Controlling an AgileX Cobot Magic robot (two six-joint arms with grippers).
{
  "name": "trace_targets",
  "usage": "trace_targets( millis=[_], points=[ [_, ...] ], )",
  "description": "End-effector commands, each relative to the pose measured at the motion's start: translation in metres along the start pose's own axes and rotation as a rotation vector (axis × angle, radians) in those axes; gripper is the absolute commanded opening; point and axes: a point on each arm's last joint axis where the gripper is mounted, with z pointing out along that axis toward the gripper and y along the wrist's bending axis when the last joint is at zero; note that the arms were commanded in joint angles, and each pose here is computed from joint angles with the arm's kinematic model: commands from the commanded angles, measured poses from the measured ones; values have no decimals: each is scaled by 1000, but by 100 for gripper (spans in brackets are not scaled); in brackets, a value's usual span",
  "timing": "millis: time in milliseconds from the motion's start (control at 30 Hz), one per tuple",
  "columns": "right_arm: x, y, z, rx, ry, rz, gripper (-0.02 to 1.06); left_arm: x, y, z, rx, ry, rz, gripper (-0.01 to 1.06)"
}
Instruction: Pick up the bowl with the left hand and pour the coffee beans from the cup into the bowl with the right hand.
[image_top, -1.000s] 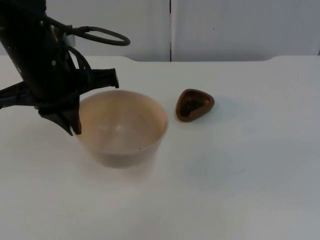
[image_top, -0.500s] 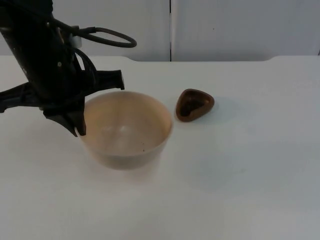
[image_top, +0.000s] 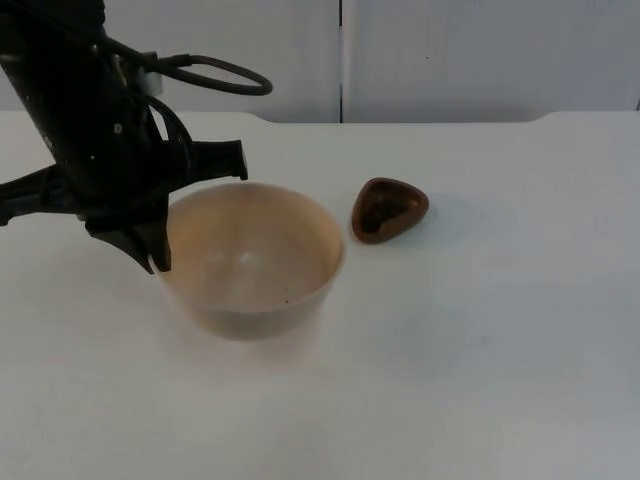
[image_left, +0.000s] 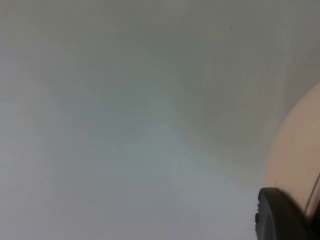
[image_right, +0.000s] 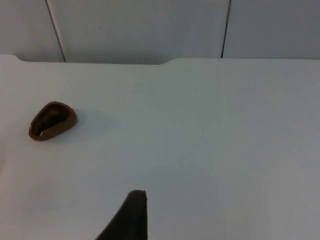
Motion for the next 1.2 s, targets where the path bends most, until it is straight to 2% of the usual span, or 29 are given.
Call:
trace_targets(
  millis=[0, 100, 300, 400, 633, 733, 967, 1167],
  points=[
    [-16, 0, 6, 1, -2, 10, 105, 0, -2, -5, 8, -14, 0, 0],
    [-42, -1, 15, 1, 17, 10, 105, 0, -2, -5, 8, -14, 0, 0],
    [-74, -3, 37, 0, 68, 11, 105, 0, -2, -5, 8, -14, 0, 0],
    [-95, -4, 64, -2, 128, 2, 105, 0, -2, -5, 8, -14, 0, 0],
    [-118, -6, 109, -11, 215, -24, 105, 1, -2, -5, 7, -12, 0, 0],
    [-131, -3, 135, -52, 246, -42, 105, 1, -2, -5, 6, -11, 0, 0],
    [-156, 0, 189, -106, 322, -21, 105, 1, -2, -5, 6, -9, -1, 0],
    [-166, -1, 217, -112, 360, -19, 105, 1, -2, -5, 6, -9, -1, 0]
  ],
)
